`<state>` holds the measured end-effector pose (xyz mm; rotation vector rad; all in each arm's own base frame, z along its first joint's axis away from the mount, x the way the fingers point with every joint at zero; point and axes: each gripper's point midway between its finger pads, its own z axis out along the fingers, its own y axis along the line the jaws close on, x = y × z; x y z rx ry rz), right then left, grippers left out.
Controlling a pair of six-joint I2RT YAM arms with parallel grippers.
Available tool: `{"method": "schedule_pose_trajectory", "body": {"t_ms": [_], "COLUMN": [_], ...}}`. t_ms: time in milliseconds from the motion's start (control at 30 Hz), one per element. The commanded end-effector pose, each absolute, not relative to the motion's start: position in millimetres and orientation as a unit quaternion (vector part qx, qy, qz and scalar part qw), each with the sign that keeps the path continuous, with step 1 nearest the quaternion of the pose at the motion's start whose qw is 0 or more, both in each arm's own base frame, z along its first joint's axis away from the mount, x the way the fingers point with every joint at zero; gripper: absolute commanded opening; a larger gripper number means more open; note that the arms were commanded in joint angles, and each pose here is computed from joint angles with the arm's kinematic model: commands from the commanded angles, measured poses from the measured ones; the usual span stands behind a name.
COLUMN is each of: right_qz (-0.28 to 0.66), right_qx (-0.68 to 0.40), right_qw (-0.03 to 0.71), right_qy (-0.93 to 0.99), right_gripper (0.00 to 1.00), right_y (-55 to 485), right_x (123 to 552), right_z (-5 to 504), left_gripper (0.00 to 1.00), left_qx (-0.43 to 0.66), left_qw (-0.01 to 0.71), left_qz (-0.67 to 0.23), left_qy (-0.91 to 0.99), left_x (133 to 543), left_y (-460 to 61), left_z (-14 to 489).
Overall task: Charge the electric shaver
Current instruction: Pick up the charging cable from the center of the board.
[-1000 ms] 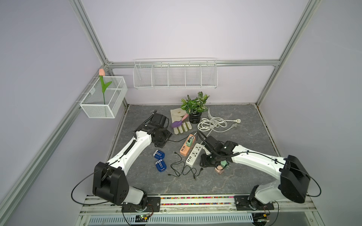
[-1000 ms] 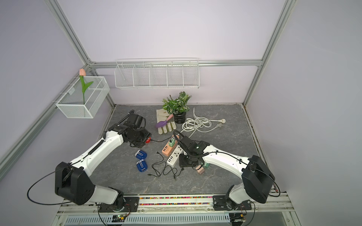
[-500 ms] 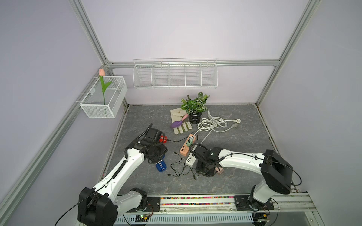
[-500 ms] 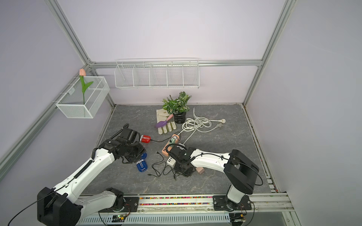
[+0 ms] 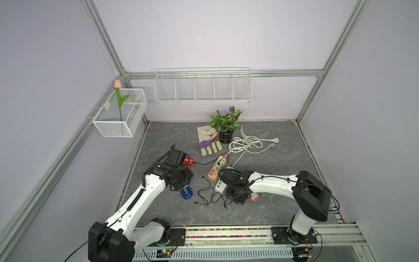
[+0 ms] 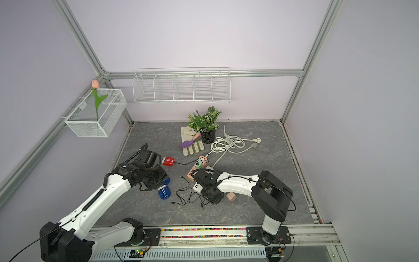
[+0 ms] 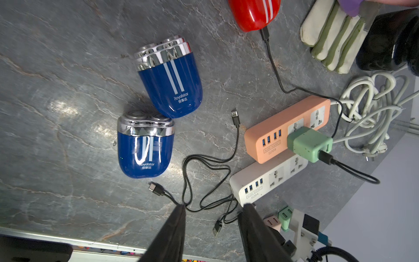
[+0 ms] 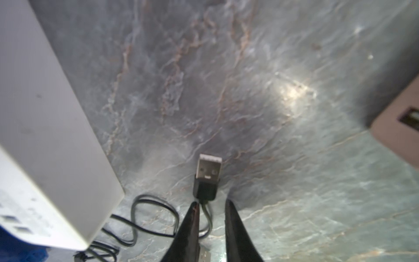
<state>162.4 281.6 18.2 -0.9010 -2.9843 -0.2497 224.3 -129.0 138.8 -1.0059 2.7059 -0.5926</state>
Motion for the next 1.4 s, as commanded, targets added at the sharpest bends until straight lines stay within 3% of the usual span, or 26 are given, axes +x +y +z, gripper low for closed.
{"method": "schedule_pose_trajectory", "body": {"t_ms": [0, 67, 133, 633, 833, 933, 1167, 1367], "right_qz": [-0.058, -0.062, -0.059, 0.012, -0.02, -0.044, -0.087, -0.113], "right_qx": [-0.326, -0.325, -0.327, -0.372, -0.385, -0.391, -0.413, -0.422], "right_qw": [0.0, -0.002, -0.001, 0.063, 0.035, 0.02, 0.029, 0.028], "right_qy": [-0.944, -0.944, -0.943, -0.926, -0.922, -0.919, -0.906, -0.899], "right_gripper": [0.24, 0.3, 0.3, 0.12, 0.07, 0.07, 0.07, 0.07], "right_y": [274, 275, 273, 259, 262, 263, 269, 270], "right_x": [168, 171, 173, 149, 161, 171, 175, 178], "right_z": [2, 3, 4, -21, 1, 24, 45, 59], "left_gripper": [0.43, 0.43, 0.43, 0.38, 0.38, 0.4, 0.55, 0.63], "left_qx": [-0.33, -0.33, -0.329, -0.324, -0.307, -0.301, -0.368, -0.373], "left_qw": [0.113, 0.115, 0.115, 0.122, 0.122, 0.088, -0.075, -0.109], "left_qz": [-0.211, -0.213, -0.213, -0.218, -0.242, -0.288, -0.35, -0.358], "left_qy": [0.913, 0.913, 0.913, 0.912, 0.912, 0.905, 0.858, 0.849], "left_x": [226, 226, 226, 232, 234, 229, 190, 180], "left_y": [-130, -130, -130, -133, -141, -160, -208, -244], "left_z": [152, 153, 154, 158, 163, 159, 130, 119]}}
